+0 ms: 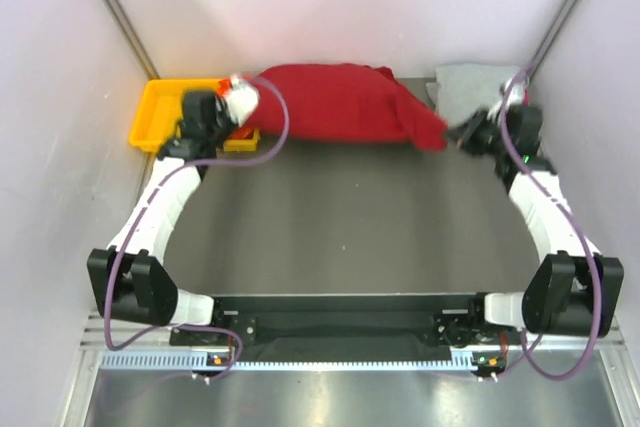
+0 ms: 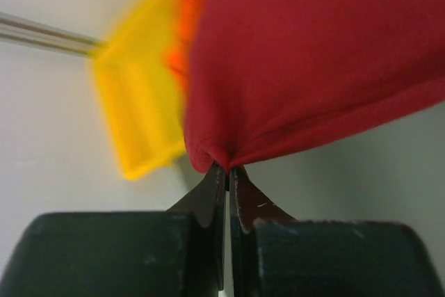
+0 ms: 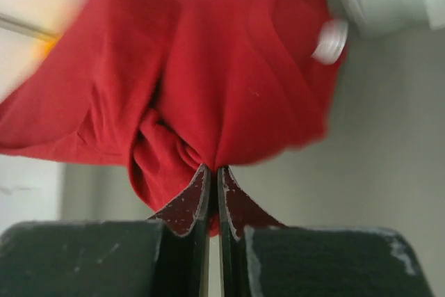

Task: Fold and stack the t-shirts
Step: Flatten the tshirt out

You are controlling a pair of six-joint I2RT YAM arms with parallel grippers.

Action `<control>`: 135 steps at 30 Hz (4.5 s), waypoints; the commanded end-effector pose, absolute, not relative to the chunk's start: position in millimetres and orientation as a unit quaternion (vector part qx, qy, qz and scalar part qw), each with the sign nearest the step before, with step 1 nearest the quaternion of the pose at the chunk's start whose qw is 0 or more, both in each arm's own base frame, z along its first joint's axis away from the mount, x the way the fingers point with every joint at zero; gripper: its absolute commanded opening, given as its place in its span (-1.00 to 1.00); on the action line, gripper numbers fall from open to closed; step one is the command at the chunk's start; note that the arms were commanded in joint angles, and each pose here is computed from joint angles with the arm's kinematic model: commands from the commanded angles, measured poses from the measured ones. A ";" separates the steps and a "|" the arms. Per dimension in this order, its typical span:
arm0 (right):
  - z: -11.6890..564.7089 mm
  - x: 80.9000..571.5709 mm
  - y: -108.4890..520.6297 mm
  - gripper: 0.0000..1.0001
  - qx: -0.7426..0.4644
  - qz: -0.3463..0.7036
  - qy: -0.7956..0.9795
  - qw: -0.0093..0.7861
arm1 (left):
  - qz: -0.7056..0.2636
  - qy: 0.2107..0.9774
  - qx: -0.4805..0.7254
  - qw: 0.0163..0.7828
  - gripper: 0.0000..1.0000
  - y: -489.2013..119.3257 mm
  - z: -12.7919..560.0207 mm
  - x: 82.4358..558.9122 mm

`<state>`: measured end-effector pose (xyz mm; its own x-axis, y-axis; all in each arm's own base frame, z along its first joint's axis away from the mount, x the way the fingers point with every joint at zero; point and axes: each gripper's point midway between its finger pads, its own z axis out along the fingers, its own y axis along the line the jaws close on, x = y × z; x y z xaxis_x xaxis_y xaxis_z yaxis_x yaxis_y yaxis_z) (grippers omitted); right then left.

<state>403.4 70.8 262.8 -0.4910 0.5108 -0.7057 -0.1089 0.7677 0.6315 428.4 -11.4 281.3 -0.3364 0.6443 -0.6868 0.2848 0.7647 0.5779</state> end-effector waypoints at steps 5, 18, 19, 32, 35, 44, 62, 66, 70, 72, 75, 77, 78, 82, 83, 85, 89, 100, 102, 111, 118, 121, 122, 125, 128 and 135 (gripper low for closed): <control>97.5 323.7 54.4 -0.89 0.176 0.243 0.884 0.359 | 0.066 0.832 0.396 0.382 -1.00 -36.3 137.9 347.1; 86.5 291.2 -31.8 0.10 0.292 0.089 0.879 0.365 | -0.034 0.865 0.442 0.234 -1.00 -44.0 36.9 243.0; 87.9 285.7 -29.1 0.15 0.297 0.092 0.880 0.361 | -0.037 0.869 0.440 0.224 -1.00 -43.2 36.4 238.2; 49.7 257.0 71.9 0.14 0.321 0.250 0.871 0.277 | -0.019 0.887 0.411 0.210 -1.00 -34.8 35.0 239.0; 32.7 254.2 71.1 0.01 0.355 0.250 0.859 0.271 | -0.014 0.890 0.406 0.209 -1.00 -33.1 37.5 239.9; 32.5 262.6 36.1 -1.00 0.398 0.231 0.836 0.299 | 0.010 0.895 0.404 0.188 -1.00 -21.2 56.6 231.5; 296.6 161.1 33.8 -1.00 0.265 0.225 0.751 0.561 | 0.053 0.844 0.373 0.381 -1.00 -18.6 305.8 189.2; 342.7 165.4 34.6 -1.00 0.231 0.225 0.734 0.598 | 0.058 0.838 0.372 0.396 -1.00 -18.4 315.8 188.0; 378.5 199.3 36.6 -1.00 0.197 0.236 0.731 0.609 | 0.045 0.855 0.377 0.352 -1.00 -19.6 291.2 196.1; 396.7 220.5 38.8 -1.00 0.176 0.251 0.719 0.624 | 0.036 0.868 0.380 0.318 -1.00 -21.1 276.4 207.1; 407.4 271.8 34.9 -1.00 0.171 0.266 0.713 0.626 | 0.022 0.883 0.384 0.270 -1.00 -24.1 258.2 227.9; 416.3 313.6 31.0 -1.00 0.170 0.275 0.714 0.621 | 0.017 0.888 0.385 0.251 -1.00 -28.3 257.7 257.9; 421.8 327.3 28.7 -1.00 0.169 0.276 0.713 0.622 | 0.025 0.881 0.382 0.278 -1.00 -30.6 278.8 276.7; 477.4 386.5 19.5 -1.00 0.152 0.277 0.693 0.648 | 0.031 0.874 0.381 0.300 -1.00 -42.8 299.0 363.4; 491.3 392.3 17.7 -1.00 0.148 0.276 0.684 0.659 | 0.035 0.869 0.380 0.316 -1.00 -44.8 309.0 377.6; 531.1 400.2 17.6 -1.00 0.130 0.280 0.659 0.686 | 0.048 0.852 0.375 0.362 -1.00 -48.9 337.4 407.4; 577.9 398.5 18.3 -1.00 0.097 0.274 0.628 0.722 | 0.057 0.839 0.371 0.393 -1.00 -49.1 359.8 408.6; 498.9 336.3 19.1 -1.00 0.112 0.229 0.681 0.687 | 0.051 0.848 0.374 0.372 -1.00 -36.3 350.6 317.1; 467.8 319.0 19.5 -1.00 0.124 0.222 0.700 0.667 | 0.047 0.854 0.376 0.357 -1.00 -34.0 337.1 300.9; 252.4 206.8 30.6 -1.00 0.248 0.213 0.798 0.506 | 0.082 0.827 0.411 0.375 -1.00 -19.4 256.4 245.0; 154.3 158.5 44.9 -1.00 0.301 0.224 0.833 0.405 | -0.007 0.871 0.440 0.219 -1.00 -21.2 151.9 164.8; 130.2 151.3 49.5 -1.00 0.310 0.229 0.843 0.375 | -0.018 0.874 0.434 0.219 -1.00 -25.4 137.4 167.4; 124.5 150.6 50.5 -1.00 0.315 0.231 0.843 0.369 | -0.019 0.869 0.436 0.234 -1.00 -29.0 137.3 175.4; 105.7 149.4 45.0 -0.94 0.345 0.219 0.838 0.361 | -0.062 0.849 0.451 0.269 -0.55 -51.7 139.7 191.5; 100.8 148.2 30.1 -0.49 0.386 0.186 0.825 0.369 | -0.078 0.829 0.467 0.297 -0.14 -67.3 140.1 208.2; 151.2 166.4 4.0 0.22 0.425 0.173 0.750 0.476 | -0.032 0.804 0.531 0.268 0.18 -62.5 75.2 227.0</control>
